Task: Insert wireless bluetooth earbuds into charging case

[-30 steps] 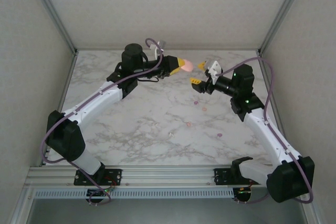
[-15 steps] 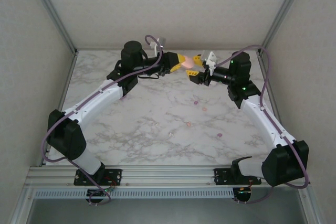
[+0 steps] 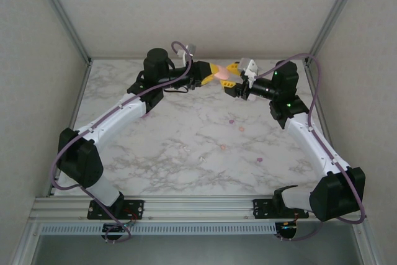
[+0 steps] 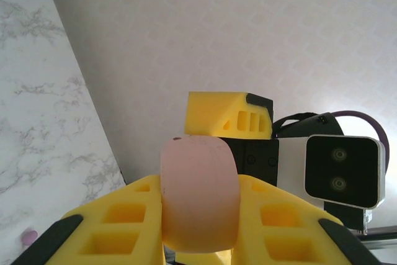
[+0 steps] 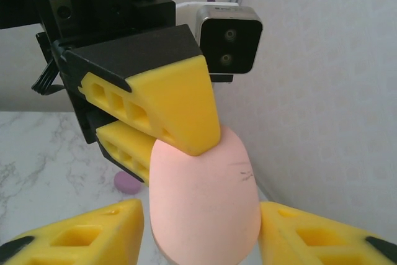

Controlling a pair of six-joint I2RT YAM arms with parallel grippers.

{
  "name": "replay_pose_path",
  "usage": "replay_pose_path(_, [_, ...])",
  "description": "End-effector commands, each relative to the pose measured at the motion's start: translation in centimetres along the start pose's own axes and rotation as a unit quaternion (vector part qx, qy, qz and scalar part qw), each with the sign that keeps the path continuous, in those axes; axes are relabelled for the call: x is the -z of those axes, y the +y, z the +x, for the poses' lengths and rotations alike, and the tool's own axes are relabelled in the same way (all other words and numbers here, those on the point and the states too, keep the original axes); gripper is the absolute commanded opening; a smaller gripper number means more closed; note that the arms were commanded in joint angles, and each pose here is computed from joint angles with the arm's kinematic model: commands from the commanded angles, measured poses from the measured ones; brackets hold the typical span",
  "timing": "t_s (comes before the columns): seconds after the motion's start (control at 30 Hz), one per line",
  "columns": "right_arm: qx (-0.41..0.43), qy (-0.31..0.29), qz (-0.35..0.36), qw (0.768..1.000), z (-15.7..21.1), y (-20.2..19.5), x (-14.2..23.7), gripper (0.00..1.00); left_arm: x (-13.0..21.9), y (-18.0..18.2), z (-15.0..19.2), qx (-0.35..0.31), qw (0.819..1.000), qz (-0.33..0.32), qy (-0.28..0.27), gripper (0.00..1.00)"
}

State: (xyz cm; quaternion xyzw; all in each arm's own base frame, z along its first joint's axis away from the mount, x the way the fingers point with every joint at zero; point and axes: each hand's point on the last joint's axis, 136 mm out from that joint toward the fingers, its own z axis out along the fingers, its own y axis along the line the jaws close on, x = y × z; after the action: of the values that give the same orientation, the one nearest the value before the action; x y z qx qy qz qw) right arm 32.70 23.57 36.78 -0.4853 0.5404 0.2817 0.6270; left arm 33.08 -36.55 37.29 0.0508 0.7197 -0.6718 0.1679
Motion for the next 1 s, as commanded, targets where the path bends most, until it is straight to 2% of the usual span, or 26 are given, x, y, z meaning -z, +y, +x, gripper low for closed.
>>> replay_pose_path(0.0, [0.011,-0.017,0.000,1.000,-1.2,-0.2,0.0,0.47,0.2,-1.5,-0.6,-0.016,1.000,0.022,-0.002,0.02])
replay_pose_path(0.17, [0.005,-0.003,-0.003,1.000,-0.6,-0.2,0.0,0.46,0.3,-2.0,-0.6,-0.021,0.999,0.029,-0.001,0.03])
replay_pose_path(0.23, [0.003,0.001,-0.005,1.000,-0.4,-0.1,-0.1,0.51,0.3,-2.3,-0.6,-0.024,0.999,0.033,0.000,0.03])
replay_pose_path(0.3, [0.003,0.004,-0.003,1.000,-0.3,-0.3,-0.1,0.52,0.3,-2.4,-0.5,-0.025,0.999,0.034,0.002,0.03])
replay_pose_path(0.47, [0.008,-0.001,0.001,1.000,-0.7,-0.5,-0.1,0.48,0.4,-2.4,-0.4,-0.025,0.999,0.035,0.004,0.03])
replay_pose_path(0.53, [0.009,-0.005,0.003,1.000,-1.0,-0.5,0.0,0.42,0.4,-2.4,-0.3,-0.026,0.999,0.035,0.004,0.03])
replay_pose_path(0.6, [0.008,-0.009,0.004,1.000,-1.3,-0.5,0.0,0.40,0.4,-2.3,-0.2,-0.026,0.999,0.033,0.005,0.04])
replay_pose_path(0.7, [0.001,-0.013,-0.003,1.000,-1.7,-0.3,0.1,0.37,0.6,-2.1,-0.2,-0.028,0.999,0.026,0.003,0.09])
replay_pose_path(0.83, [-0.024,-0.010,-0.019,0.999,-2.0,0.1,0.1,0.34,0.8,-1.7,0.0,-0.047,0.999,0.008,0.000,0.29])
replay_pose_path(0.97, [-0.045,-0.001,-0.036,0.998,-1.6,0.6,0.0,0.35,1.2,-1.9,0.1,-0.066,0.998,-0.004,-0.002,0.27])
